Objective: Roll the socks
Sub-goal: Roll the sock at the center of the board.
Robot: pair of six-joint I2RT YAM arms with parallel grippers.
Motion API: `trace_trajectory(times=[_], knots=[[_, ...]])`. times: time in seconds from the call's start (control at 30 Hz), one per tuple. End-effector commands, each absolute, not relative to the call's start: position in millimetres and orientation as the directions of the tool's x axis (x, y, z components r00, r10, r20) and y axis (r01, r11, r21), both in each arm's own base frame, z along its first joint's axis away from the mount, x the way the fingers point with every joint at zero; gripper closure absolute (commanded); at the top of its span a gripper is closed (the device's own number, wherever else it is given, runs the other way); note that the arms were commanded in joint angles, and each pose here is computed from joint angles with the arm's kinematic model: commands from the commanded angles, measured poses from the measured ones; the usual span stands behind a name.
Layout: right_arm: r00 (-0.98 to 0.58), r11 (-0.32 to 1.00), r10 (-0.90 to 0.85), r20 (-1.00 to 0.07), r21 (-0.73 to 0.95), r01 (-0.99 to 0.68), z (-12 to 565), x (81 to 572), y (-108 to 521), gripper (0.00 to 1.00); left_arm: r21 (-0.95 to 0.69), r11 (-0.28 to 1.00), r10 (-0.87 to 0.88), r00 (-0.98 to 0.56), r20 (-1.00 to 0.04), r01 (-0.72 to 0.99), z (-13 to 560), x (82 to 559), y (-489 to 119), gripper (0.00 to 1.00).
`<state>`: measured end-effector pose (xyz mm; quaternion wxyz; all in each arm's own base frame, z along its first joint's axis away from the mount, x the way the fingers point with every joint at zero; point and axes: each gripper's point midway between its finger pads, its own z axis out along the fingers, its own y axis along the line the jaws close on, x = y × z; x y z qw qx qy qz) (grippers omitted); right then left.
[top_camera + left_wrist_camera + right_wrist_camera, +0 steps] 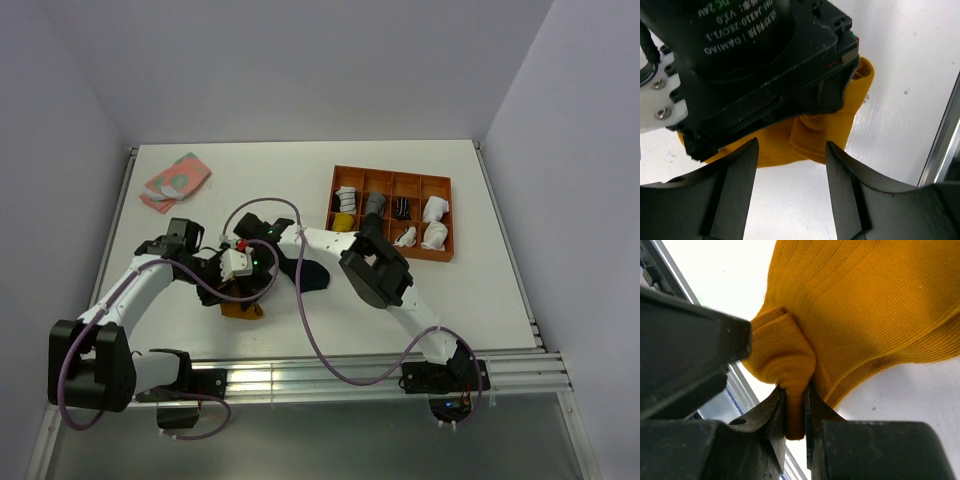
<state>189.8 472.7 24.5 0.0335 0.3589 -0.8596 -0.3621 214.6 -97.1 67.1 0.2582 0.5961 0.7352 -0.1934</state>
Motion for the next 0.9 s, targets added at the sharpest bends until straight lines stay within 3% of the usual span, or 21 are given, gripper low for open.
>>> trace_trajectory(times=[0.0, 0.47, 0.87], knots=[[-0.76, 0.559, -0.627, -0.169, 0.583, -0.59, -2, 204, 461, 0.98, 0.039, 0.207, 0.761, -0.135, -0.635, 0.978, 67, 220, -106, 0.39], [-0.768, 0.547, -0.613, -0.187, 0.601, -0.583, 1, 204, 463, 0.96, -0.151, 0.131, 0.766, -0.197, -0.612, 0.98, 47, 190, -117, 0.41], [-0.786, 0.557, -0.587, -0.195, 0.607, -0.567, 1, 206, 465, 0.96, -0.177, 0.206, 0.698, -0.272, -0.662, 0.962, 60, 198, -128, 0.44]])
